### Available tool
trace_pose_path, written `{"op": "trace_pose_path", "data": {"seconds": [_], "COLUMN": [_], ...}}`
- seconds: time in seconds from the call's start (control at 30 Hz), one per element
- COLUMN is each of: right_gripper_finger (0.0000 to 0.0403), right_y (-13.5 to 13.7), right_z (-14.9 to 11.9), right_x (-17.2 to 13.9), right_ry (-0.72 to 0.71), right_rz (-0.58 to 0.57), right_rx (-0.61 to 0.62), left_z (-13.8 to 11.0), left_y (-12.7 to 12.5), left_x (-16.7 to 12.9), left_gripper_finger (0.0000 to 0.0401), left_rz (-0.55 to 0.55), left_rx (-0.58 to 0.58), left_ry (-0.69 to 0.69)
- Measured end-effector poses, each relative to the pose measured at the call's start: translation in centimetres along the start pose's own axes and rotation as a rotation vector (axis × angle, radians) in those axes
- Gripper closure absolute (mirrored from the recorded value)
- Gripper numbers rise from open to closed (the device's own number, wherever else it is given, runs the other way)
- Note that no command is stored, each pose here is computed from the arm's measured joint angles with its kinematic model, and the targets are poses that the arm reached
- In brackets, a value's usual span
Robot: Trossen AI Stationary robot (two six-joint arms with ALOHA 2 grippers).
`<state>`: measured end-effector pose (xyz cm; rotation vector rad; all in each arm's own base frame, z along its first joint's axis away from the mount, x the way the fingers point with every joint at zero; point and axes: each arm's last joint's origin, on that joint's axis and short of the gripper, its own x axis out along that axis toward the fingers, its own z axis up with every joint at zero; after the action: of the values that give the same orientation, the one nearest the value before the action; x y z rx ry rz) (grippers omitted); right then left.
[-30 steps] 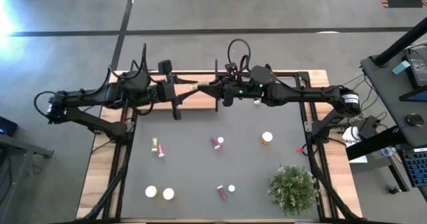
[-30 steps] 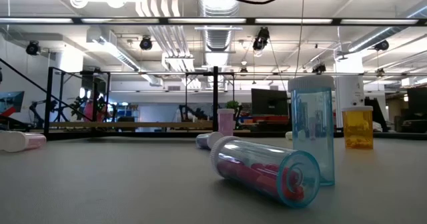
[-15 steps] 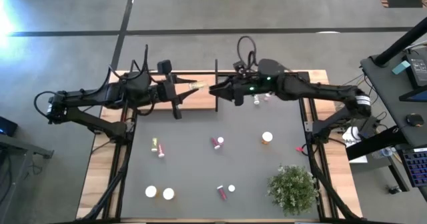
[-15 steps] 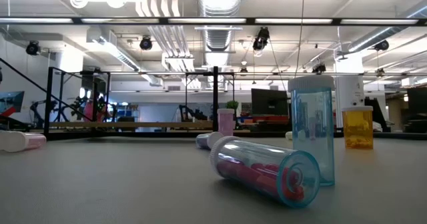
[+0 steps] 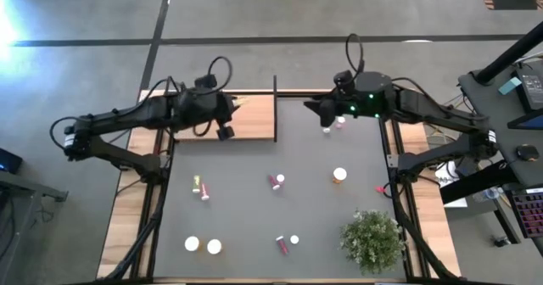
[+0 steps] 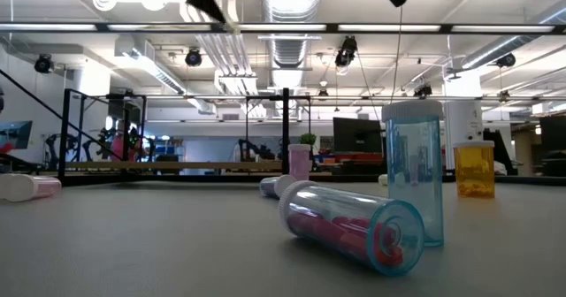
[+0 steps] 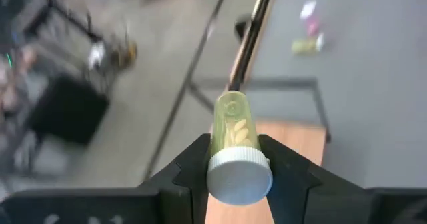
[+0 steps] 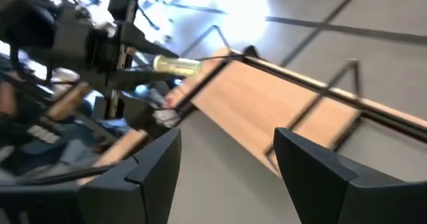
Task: Pick and place medicine bottles onto shelf by color
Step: Put the middle yellow pill bottle on the shelf
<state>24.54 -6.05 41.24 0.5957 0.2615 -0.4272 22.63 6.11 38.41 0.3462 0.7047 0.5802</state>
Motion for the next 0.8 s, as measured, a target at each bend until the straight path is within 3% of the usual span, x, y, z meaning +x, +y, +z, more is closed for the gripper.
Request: {"op": "trace_pose_path", "data": {"seconds": [0.17, 0.43, 0.6, 0.8], "right_gripper_finger": [0.0176, 0.0177, 0.0177, 0.0177], "right_y": [-0.4, -1.1, -1.8, -2.9], "right_z": [-0.3, -0.4, 0.1, 0.8], "right_x": [-0.3, 0.3, 0.3, 0.4], "right_ry": [0.009, 0.041, 0.026, 0.01], "right_rz": [-0.069, -0.115, -0.143, -0.184], "right_rx": [-0.04, -0.126, -0.13, -0.155], "left_z": [-2.1, -6.4, -9.1, -11.9], "left_y": [1.0, 2.6, 4.1, 6.7], "left_x": [3.5, 9.3, 11.8, 13.4], "left_gripper_finger": [0.0306, 0.0306, 0.0306, 0.0306], "left_rz": [-0.038, -0.253, -0.252, -0.225], "left_rx": [-0.077, -0.203, -0.244, -0.319], "left_ry": [0.229, 0.596, 0.773, 0.888]}}
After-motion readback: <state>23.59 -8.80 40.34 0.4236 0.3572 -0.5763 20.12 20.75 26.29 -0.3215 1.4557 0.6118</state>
